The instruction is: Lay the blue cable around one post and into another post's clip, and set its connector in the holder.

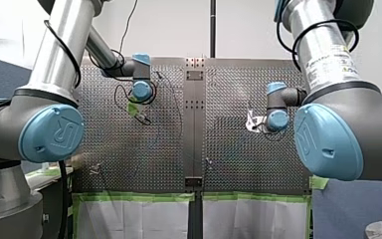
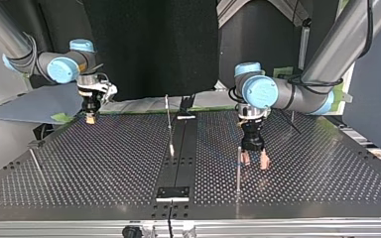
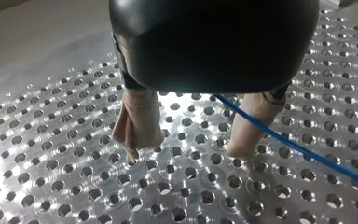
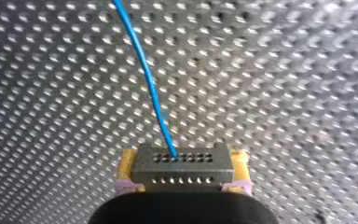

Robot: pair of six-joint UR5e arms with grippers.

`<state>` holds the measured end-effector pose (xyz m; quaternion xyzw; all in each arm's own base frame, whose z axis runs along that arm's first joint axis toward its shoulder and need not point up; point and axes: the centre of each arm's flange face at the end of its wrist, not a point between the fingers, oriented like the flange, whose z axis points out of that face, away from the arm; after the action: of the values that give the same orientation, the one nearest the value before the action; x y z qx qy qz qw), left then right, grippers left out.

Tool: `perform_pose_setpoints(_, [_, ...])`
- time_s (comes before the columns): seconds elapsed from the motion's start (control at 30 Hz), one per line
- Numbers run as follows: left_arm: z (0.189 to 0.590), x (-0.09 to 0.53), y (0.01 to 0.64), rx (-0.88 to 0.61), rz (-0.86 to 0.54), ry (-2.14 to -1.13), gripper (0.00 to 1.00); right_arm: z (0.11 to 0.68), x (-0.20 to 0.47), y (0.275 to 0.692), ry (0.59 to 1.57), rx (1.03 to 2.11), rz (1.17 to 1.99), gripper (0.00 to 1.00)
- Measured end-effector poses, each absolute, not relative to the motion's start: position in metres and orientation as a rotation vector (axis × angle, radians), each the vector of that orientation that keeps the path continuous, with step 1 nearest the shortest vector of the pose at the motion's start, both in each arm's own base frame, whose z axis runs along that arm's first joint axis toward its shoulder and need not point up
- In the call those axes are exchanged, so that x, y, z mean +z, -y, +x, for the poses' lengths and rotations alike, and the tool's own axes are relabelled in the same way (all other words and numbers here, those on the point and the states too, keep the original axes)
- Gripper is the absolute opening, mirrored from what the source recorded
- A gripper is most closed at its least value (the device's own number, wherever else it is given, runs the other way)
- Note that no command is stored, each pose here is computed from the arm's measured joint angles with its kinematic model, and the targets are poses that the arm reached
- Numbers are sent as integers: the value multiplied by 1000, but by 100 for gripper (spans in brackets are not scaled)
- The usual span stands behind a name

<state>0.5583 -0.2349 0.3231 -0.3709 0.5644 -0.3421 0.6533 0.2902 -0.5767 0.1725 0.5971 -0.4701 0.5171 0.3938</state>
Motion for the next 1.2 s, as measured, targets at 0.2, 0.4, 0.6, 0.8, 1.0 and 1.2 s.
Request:
perform_pose_setpoints(0.2, [558, 323, 235, -777, -841, -1279, 100, 282, 205, 576, 1199, 1299, 1489, 1])
perform_pose_setpoints(0.4, [559, 323, 235, -778, -841, -1279, 100, 276, 239, 574, 1192, 1313, 1457, 1])
perform_pose_setpoints(0.6, [559, 323, 235, -778, -840, -1279, 100, 269, 273, 572, 1167, 1338, 1407, 1])
perform_pose_setpoints(0.8, [559, 324, 235, -778, -840, -1278, 100, 260, 306, 567, 1144, 1354, 1353, 1])
perform_pose_setpoints(1.0, [559, 324, 234, -777, -842, -1276, 100, 247, 337, 558, 1122, 1360, 1297, 1])
perform_pose_setpoints(1.2, [560, 323, 233, -777, -843, -1276, 100, 235, 357, 556, 1096, 1371, 1244, 1])
